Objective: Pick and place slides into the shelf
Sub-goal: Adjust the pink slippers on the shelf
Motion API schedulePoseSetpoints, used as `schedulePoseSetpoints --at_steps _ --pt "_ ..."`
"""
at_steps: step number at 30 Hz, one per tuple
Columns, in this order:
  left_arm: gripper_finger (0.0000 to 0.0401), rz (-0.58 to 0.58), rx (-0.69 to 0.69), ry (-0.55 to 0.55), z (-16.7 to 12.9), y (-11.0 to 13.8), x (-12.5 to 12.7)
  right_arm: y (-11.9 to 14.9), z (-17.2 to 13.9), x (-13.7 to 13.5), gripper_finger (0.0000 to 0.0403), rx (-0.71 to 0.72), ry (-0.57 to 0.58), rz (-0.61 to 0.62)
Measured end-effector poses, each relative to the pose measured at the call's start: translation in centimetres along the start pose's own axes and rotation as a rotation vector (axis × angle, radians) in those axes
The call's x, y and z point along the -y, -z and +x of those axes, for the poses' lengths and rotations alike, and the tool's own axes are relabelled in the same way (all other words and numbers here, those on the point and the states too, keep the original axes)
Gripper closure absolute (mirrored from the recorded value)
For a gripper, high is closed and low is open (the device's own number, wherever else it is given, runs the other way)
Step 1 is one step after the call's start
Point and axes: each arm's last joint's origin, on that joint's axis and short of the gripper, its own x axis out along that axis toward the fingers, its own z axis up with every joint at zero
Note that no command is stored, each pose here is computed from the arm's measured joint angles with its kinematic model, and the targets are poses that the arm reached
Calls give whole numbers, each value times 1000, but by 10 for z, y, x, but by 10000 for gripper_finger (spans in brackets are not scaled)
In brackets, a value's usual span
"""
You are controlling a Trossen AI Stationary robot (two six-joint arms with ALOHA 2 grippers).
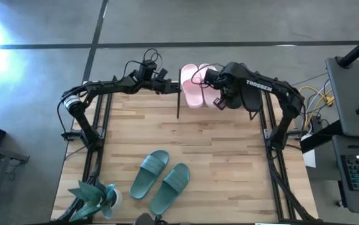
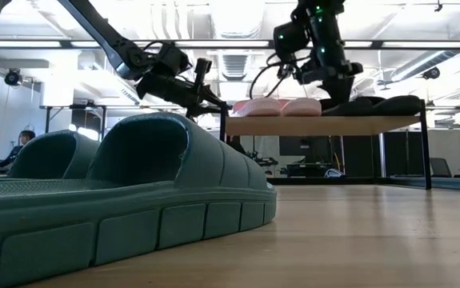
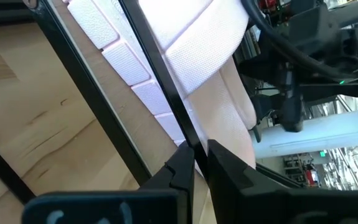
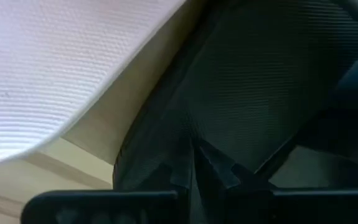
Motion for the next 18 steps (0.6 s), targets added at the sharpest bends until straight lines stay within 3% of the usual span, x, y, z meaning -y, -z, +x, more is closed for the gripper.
schedulePoseSetpoints --at_steps 6,18 --pt "393 -3 -8 4 0 0 0 4 2 -12 390 24 -28 -51" --pt "393 -2 -8 6 0 0 0 -8 -26 -15 390 188 -162 -32"
